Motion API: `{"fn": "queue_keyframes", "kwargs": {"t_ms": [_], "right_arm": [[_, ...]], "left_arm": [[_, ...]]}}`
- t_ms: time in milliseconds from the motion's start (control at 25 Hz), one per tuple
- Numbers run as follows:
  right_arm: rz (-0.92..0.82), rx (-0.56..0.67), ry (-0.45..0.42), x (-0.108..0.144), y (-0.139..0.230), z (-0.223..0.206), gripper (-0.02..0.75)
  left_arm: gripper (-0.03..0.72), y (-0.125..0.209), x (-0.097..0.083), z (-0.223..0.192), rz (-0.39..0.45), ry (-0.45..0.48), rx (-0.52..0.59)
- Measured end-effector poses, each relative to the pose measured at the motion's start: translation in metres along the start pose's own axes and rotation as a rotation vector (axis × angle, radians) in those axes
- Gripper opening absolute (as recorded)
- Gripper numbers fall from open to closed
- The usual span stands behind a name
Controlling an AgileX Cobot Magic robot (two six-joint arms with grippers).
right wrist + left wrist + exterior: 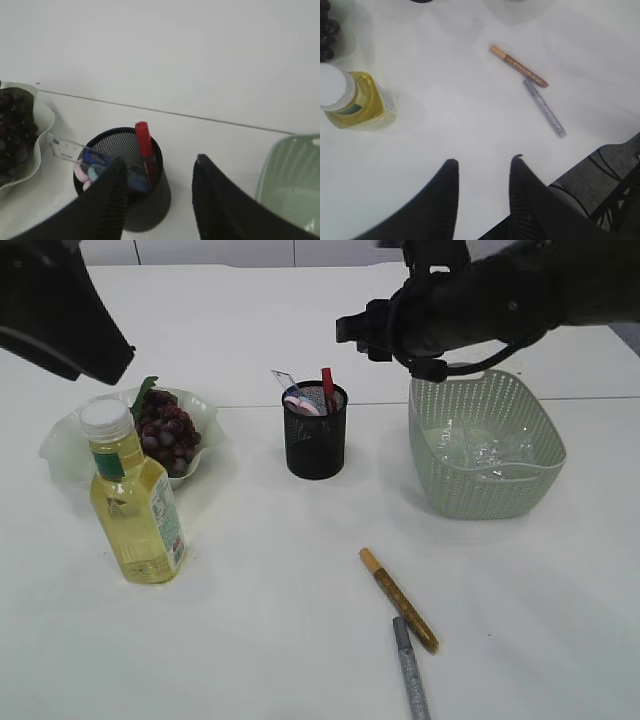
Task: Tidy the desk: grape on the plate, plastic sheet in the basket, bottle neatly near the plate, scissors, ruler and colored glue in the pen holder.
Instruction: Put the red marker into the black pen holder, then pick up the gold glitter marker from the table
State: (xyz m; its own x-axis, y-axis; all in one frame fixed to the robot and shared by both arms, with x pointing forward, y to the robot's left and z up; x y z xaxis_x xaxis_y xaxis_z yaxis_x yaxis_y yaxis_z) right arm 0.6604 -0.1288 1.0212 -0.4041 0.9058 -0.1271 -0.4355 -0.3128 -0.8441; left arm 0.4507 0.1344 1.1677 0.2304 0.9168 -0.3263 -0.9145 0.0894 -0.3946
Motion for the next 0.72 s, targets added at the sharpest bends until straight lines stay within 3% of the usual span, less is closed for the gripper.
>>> {"fn": "queue_keyframes", "kwargs": {"t_ms": [200,480,720], "right_arm": [[-0.001,0.131,0.007,0.011,-0.006,0.032,0.252],[0.03,0.359,0.008,0.019,0.012,0.044,0.246],[0.078,0.574,-0.092,0.027,0.031,0.055,0.246]], "left_arm": [[0.255,0.0,0.0,0.0,0.0,0.0,0.0],[0.255,0.001,-0.001,0.0,0.005,0.014,0.006],[0.254,0.001,-0.002,0.0,0.005,0.015,0.007]]}}
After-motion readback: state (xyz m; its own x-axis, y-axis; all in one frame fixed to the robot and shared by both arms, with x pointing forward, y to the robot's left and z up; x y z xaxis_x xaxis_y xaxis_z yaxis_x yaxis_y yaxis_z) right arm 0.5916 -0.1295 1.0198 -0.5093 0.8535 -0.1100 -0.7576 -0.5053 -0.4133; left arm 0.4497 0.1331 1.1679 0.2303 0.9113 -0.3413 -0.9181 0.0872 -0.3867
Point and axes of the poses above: a point on each arm's last joint axis where the gripper is mounted, z pointing back along that axis away from the gripper, x along the wrist's bending axis when the last joint is at zero, y = z × x, the point moved 1 cm from there along -z, pointing out along that axis toward the gripper, and after that the axes turned 15 degrees about z, right-handed, at the moved point
